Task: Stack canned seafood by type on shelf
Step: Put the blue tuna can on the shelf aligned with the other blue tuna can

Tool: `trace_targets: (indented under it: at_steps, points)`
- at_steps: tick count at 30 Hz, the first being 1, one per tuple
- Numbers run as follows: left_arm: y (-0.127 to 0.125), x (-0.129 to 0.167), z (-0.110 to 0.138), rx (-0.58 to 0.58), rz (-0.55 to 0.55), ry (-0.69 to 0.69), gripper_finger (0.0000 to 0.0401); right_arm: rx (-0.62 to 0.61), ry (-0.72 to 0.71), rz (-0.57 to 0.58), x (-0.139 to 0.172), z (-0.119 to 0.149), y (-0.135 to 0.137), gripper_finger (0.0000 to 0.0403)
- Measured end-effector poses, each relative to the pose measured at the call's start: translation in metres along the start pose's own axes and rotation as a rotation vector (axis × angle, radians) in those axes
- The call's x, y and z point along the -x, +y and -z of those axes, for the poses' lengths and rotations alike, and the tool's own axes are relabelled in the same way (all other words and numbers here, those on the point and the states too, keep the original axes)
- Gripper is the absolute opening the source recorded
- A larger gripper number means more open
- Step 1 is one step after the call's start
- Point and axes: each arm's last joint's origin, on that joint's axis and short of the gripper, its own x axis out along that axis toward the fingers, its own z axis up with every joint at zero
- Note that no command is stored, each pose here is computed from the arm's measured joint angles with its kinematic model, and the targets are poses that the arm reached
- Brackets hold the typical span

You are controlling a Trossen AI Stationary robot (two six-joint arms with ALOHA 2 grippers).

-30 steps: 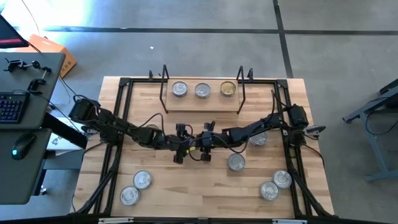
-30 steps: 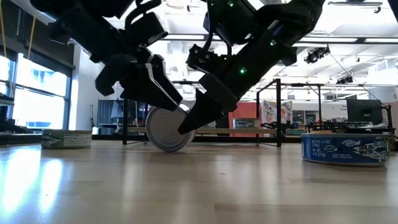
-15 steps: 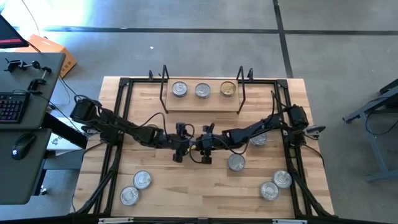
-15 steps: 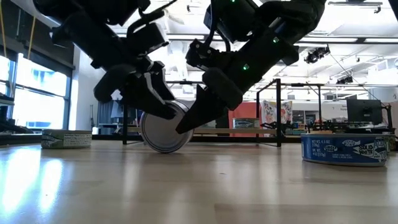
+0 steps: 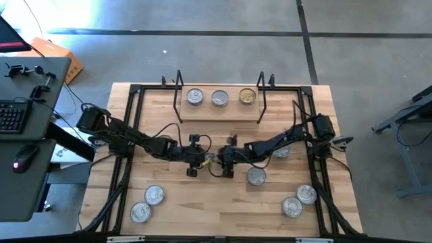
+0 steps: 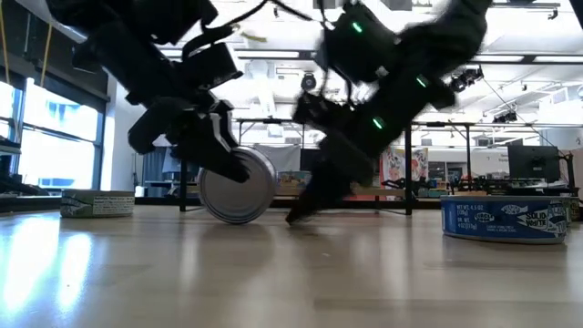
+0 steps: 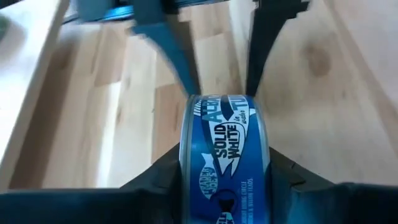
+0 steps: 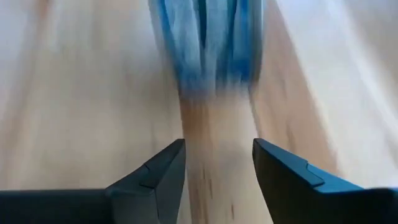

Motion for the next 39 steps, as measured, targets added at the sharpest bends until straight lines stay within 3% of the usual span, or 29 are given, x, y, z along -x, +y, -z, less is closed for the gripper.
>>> trace_targets:
  at_steps: [4,9,14,19,26,30,34,39]
  points:
    - [-0.001,0.006,0.010,0.038,-0.057,-0.034,0.0119,-0.080,-0.105,-0.006,0.003,0.028,0.006,0.0180]
    - [-0.005,0.010,0.021,0.078,-0.042,-0.239,0.0119,-0.136,-0.272,-0.097,0.015,0.055,0.011,0.0180]
    - [-0.002,0.022,0.018,0.137,0.010,-0.525,0.0119,-0.174,-0.414,-0.136,0.023,0.055,0.011,0.0181]
    - [0.001,0.035,0.006,0.169,0.057,-0.751,0.0119,-0.103,-0.509,-0.140,0.022,0.032,0.010,0.0190]
    - [0.001,0.041,0.002,0.176,0.077,-0.813,0.0119,0.082,-0.646,-0.120,0.024,-0.017,0.020,0.0248]
    - [-0.003,0.046,0.000,0.172,0.090,-0.830,0.0131,0.143,-0.692,-0.073,0.027,-0.032,0.027,0.0256]
    - [-0.005,0.051,-0.001,0.167,0.095,-0.821,0.0136,0.178,-0.694,-0.005,0.031,-0.031,0.038,0.0234]
    - [-0.006,0.050,0.002,0.152,0.098,-0.772,0.0132,0.211,-0.692,0.064,0.036,-0.028,0.051,0.0179]
